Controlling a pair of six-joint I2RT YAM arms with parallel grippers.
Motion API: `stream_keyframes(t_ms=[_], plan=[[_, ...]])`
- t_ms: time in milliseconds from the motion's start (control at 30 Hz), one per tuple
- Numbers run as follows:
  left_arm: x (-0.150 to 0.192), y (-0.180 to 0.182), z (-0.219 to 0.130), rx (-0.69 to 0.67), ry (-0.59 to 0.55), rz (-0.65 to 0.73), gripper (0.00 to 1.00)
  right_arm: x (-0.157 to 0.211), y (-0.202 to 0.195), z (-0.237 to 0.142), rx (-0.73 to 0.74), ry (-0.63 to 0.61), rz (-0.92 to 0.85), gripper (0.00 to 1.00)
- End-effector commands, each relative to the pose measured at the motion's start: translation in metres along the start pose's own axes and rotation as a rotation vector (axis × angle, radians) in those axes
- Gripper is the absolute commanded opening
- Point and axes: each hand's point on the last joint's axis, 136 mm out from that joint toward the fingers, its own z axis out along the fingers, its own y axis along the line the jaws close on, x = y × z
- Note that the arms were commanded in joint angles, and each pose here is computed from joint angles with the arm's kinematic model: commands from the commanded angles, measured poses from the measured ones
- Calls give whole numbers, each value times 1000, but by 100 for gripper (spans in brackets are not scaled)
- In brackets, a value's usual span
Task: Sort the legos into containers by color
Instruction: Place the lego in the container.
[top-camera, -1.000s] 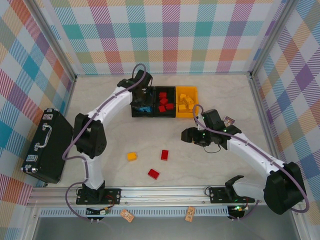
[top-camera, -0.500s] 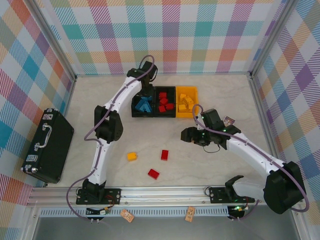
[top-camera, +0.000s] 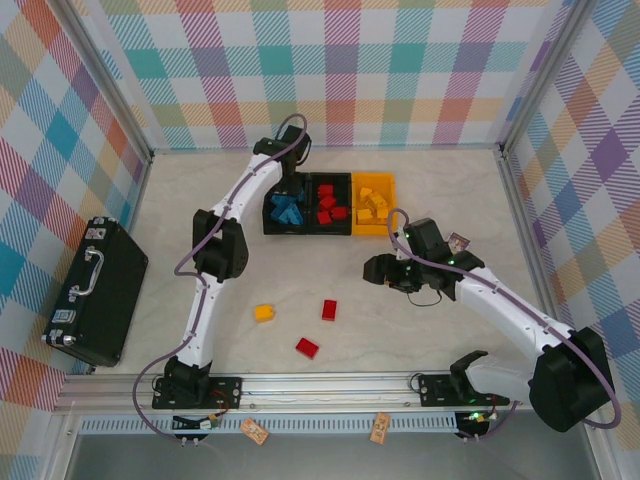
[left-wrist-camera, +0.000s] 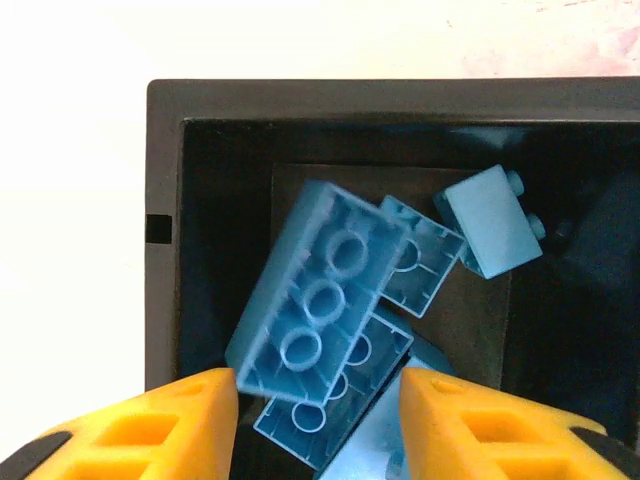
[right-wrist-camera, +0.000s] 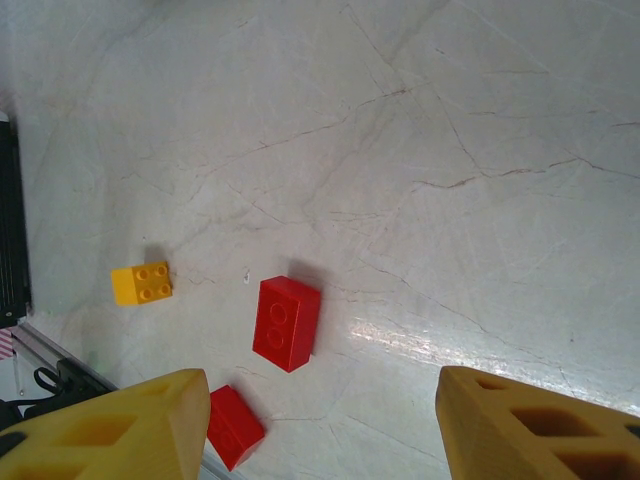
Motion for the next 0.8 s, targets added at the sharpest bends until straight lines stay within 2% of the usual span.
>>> stream_keyframes(t_ms=[0,267,500,767], plan=[[-11,3,-50,49,-60,-8,48,-5,11,-4,-19,-13,-16,61],[18,-16,-104,223,-74,-21,48,-3,19,6,9,17,-67,62],[76,-12,-139,394,-55,-74,49,6,26,23,64,68,-88,63],[159,8,-140,479,43,-158,51,26,32,51,142,157,-98,65]])
